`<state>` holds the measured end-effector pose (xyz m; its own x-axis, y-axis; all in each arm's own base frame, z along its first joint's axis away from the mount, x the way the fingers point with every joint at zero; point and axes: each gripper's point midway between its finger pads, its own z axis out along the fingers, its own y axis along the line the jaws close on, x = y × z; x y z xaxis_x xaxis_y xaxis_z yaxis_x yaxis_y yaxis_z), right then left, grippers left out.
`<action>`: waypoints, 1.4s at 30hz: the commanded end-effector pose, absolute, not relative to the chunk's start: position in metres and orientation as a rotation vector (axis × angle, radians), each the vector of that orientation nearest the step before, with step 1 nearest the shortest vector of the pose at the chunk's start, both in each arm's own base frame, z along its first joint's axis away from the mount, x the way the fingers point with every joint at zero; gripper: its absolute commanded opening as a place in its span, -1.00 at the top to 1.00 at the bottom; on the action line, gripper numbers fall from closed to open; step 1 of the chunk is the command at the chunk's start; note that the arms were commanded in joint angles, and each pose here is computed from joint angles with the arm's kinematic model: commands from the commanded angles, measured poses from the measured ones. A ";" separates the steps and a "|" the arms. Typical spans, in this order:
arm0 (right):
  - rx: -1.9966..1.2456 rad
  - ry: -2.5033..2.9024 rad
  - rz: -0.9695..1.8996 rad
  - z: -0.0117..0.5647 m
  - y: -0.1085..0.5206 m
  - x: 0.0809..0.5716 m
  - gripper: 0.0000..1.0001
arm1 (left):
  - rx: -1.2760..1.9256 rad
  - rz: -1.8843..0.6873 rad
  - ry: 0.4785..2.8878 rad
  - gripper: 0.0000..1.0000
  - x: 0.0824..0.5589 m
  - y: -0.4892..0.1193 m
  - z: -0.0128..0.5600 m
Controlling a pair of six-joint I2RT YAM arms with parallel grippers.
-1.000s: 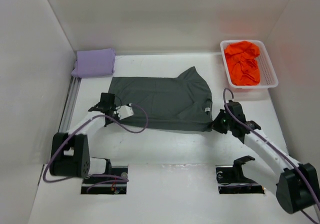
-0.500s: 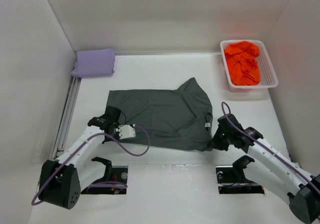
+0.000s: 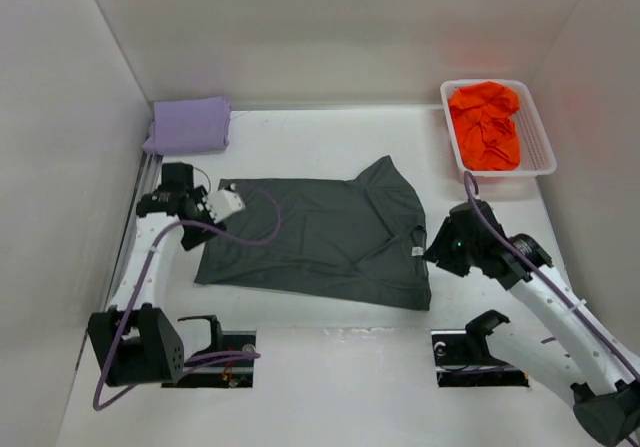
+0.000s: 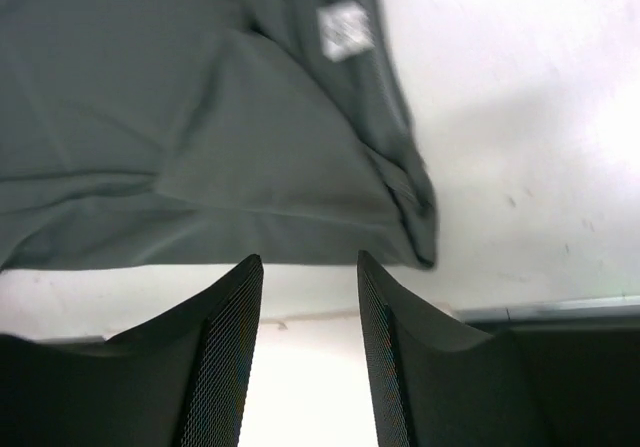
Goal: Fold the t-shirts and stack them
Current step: Fold the flattened tshirt in 1/3 of the way
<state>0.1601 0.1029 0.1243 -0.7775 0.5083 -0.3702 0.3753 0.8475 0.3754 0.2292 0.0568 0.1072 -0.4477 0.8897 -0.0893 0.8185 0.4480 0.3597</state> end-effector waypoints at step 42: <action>0.170 2.656 0.387 0.047 0.159 0.289 0.25 | 1.391 0.103 2.570 0.19 0.297 0.035 0.039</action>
